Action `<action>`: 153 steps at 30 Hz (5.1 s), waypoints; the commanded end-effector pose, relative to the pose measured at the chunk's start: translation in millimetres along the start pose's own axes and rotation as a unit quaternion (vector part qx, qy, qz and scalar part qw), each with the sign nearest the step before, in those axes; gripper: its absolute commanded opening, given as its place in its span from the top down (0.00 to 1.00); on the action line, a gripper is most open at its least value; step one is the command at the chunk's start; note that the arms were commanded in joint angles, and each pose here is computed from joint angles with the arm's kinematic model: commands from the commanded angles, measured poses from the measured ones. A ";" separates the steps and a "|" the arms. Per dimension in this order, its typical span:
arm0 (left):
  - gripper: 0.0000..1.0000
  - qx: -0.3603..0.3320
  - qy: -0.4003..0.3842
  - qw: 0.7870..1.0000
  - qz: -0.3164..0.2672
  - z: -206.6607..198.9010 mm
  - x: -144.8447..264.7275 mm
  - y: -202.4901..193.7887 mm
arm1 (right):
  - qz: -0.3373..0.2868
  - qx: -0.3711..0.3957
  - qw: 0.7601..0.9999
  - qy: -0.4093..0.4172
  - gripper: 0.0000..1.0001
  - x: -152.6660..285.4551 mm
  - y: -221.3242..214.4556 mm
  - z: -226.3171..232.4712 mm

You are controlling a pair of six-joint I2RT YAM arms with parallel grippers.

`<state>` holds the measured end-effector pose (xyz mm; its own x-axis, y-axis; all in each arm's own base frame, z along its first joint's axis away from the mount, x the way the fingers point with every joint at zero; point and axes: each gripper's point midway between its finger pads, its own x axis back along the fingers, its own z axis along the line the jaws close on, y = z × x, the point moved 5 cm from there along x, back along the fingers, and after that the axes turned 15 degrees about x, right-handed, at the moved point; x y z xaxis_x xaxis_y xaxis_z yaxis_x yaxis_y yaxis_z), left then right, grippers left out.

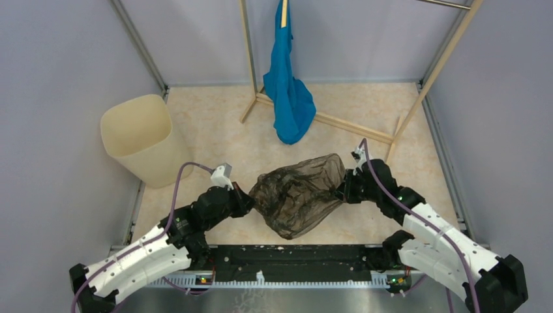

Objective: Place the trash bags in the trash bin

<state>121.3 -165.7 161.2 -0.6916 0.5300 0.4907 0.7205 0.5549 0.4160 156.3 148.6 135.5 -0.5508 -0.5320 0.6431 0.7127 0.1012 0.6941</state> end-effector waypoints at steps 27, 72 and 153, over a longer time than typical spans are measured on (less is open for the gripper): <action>1.00 -0.012 0.041 0.999 0.003 22.5 -4.1 -6.4 | -0.060 0.063 0.992 0.089 0.33 -36.8 65.4 30.6; 1.00 -0.036 0.007 0.999 0.006 10.7 -5.5 -4.5 | -0.036 0.053 0.996 0.057 0.51 -120.1 118.0 25.0; 1.00 0.086 -0.128 0.980 0.126 -36.5 14.4 -29.6 | -0.162 -0.037 0.974 0.156 1.00 97.9 15.7 47.8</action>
<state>99.1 -194.9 148.7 -0.4791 0.7041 0.5241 0.8768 0.4125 0.2473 101.4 136.5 159.9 -0.5279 -0.6812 0.5072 0.6866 0.0093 0.7270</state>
